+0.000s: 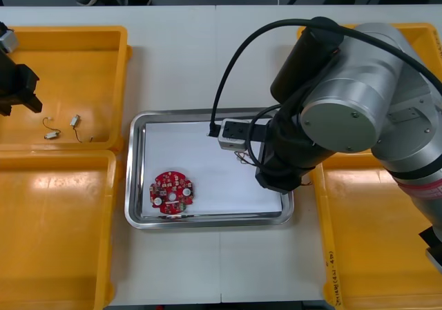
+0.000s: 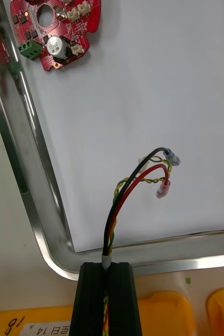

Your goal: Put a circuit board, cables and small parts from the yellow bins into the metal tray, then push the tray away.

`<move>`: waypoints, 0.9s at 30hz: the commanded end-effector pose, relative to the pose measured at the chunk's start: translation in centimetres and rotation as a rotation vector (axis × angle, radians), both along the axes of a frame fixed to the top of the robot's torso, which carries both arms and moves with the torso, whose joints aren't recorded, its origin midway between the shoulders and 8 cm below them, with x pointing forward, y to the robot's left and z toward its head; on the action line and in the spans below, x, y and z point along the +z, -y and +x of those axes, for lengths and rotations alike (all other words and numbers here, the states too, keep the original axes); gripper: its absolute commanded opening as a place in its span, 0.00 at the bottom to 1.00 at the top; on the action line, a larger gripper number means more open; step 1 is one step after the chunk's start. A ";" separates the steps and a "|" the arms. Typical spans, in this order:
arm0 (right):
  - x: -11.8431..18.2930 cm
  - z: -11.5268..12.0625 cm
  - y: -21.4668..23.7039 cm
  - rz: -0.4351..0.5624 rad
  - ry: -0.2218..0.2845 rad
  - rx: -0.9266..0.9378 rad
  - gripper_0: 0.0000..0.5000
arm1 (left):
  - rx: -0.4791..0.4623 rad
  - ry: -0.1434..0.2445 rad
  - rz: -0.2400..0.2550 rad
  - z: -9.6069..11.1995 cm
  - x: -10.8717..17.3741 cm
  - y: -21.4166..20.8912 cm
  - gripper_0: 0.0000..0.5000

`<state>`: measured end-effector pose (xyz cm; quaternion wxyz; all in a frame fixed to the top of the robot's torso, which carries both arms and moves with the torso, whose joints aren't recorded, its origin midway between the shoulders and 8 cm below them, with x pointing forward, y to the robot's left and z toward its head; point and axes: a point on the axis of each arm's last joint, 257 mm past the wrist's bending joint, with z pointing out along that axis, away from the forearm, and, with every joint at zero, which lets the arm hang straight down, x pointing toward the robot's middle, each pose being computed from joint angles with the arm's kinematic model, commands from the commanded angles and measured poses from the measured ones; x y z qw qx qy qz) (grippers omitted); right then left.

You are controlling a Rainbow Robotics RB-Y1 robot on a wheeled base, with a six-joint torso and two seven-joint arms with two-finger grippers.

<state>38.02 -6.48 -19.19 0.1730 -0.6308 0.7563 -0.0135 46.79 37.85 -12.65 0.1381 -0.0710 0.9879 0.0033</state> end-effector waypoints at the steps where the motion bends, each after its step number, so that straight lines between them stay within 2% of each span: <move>1: 0.4 0.1 -2.9 -0.014 0.028 0.087 0.00 | -0.151 0.079 0.095 1.9 3.3 -2.3 1.00; 13: -2.6 0.7 -5.8 -0.064 0.083 0.182 0.00 | -0.196 0.105 0.111 4.5 0.3 -3.1 1.00; 15: -2.9 0.4 -6.2 -0.060 0.076 0.197 0.00 | -0.195 0.099 0.112 4.6 -0.3 -3.2 1.00; 21: -4.1 -0.2 -7.0 -0.068 0.043 0.228 0.00 | -0.201 0.122 0.131 6.0 -2.0 -3.5 1.00; 27: -5.0 -0.2 -7.6 -0.092 0.077 0.263 0.00 | -0.190 0.148 0.120 7.1 -3.2 -3.6 1.00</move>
